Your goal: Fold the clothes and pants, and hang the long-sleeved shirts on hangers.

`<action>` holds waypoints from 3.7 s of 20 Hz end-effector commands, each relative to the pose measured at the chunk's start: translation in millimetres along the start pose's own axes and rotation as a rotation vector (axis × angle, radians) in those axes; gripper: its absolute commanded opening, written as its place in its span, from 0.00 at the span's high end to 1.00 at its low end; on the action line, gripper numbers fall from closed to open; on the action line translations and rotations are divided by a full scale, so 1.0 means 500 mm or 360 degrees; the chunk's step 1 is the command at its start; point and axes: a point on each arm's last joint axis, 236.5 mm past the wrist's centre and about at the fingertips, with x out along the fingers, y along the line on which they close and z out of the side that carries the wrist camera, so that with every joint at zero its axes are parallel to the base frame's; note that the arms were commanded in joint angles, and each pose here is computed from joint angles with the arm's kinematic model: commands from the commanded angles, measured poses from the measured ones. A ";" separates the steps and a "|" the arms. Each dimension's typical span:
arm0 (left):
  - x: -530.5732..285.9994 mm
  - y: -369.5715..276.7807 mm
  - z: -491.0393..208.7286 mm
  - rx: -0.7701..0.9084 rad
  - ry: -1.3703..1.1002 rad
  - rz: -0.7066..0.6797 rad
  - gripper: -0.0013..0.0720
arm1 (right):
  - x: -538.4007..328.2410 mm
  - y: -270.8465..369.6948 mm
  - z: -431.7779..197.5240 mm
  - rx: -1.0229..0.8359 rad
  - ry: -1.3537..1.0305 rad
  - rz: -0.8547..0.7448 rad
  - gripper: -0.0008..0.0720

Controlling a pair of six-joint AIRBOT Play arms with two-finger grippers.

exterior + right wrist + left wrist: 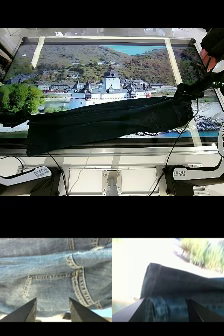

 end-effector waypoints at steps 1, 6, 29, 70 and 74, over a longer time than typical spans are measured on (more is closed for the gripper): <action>0.014 -0.003 0.025 -0.0012 -0.0076 -0.0035 0.20 | -0.001 0.002 -0.006 0.0061 0.0019 0.0003 0.38; 0.055 -0.025 -0.052 -0.0033 0.0200 -0.0180 0.69 | -0.001 0.002 -0.007 0.0063 0.0024 0.0004 0.38; 0.011 0.029 -0.093 -0.0122 0.0444 0.0023 0.51 | -0.001 0.003 -0.014 0.0061 0.0048 0.0005 0.38; 0.003 0.157 -0.157 -0.0190 0.0467 -0.0062 0.22 | -0.001 -0.002 -0.006 0.0092 0.0021 -0.0011 0.38; 0.018 0.169 -0.179 -0.0186 0.0541 -0.0052 0.22 | -0.001 -0.002 -0.008 0.0092 0.0025 -0.0010 0.38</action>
